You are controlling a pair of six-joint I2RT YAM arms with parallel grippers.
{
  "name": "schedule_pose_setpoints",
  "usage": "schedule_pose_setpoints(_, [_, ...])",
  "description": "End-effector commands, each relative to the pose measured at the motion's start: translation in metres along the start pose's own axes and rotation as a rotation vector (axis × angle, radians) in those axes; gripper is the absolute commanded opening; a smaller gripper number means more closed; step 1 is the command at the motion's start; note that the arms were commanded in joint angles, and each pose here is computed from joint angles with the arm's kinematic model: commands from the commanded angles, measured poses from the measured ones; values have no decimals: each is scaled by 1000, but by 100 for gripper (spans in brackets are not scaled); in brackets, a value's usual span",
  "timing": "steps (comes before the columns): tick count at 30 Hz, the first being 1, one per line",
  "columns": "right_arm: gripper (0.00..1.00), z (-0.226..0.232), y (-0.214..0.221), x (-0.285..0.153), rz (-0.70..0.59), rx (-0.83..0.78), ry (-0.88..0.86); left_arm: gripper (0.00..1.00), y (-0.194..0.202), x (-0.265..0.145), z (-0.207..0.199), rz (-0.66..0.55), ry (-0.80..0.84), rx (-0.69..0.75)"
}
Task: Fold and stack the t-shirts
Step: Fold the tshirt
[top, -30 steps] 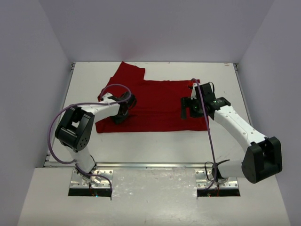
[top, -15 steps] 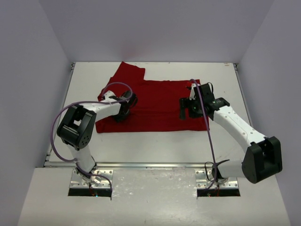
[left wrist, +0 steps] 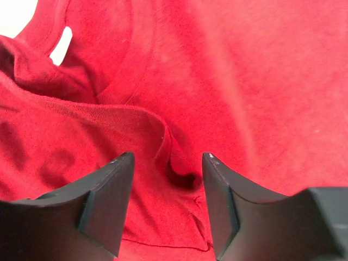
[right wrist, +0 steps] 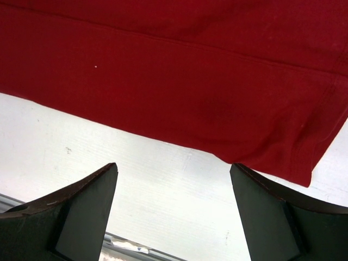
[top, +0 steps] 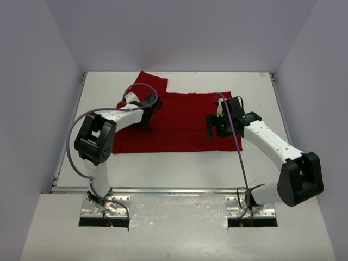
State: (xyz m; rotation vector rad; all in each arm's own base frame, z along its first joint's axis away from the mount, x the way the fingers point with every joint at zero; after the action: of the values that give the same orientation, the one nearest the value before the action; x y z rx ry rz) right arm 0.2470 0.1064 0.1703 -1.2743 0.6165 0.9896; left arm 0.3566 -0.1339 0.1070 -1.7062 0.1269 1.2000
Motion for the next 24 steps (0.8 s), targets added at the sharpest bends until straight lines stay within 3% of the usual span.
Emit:
schedule_pose_setpoints(1, [85,4,-9,0,-27,-21,-7,52,-14,4,-10,-46,14,11])
schedule_pose_setpoints(4, [85,5,-8,1,-19,-26,-8,55,-20,10,-19,-54,42,31])
schedule_pose_setpoints(7, [85,4,-9,1,-21,-26,-2,56,-34,16,-35,-81,182,96])
schedule_pose_setpoints(10, [85,6,-10,1,-20,-29,-7,64,-60,12,-53,-176,309,197])
schedule_pose_setpoints(14, [85,8,-11,2,-18,-34,-13,72,-99,-10,-61,-287,428,223])
schedule_pose_setpoints(16, [85,9,-12,3,-17,-33,-18,85,-119,-34,-50,-350,416,170])
schedule_pose_setpoints(17, [85,9,-12,3,-18,-33,-23,100,-123,-42,-41,-359,396,140])
schedule_pose_setpoints(19, [84,13,-12,6,-21,-32,-70,100,-130,-53,-13,-357,257,45])
schedule_pose_setpoints(21, [84,18,-12,8,-21,-30,-122,100,-106,-37,29,-206,78,-56])
schedule_pose_setpoints(24, [84,26,-14,9,-25,-37,-187,92,-104,-28,70,-211,73,-169])
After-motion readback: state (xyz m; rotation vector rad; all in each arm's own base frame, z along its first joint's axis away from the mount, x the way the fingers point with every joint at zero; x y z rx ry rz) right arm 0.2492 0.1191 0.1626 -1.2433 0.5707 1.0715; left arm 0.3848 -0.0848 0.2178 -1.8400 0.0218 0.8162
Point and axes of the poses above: each gripper's point midway between its finger pads, its own x axis out along the fingers, its own z axis along the line the jaws close on, y = z × x, the point moved 9 cm from there along -x, back along the fingers, and after that the axes turned 8 degrees about x, right-handed, at the moved point
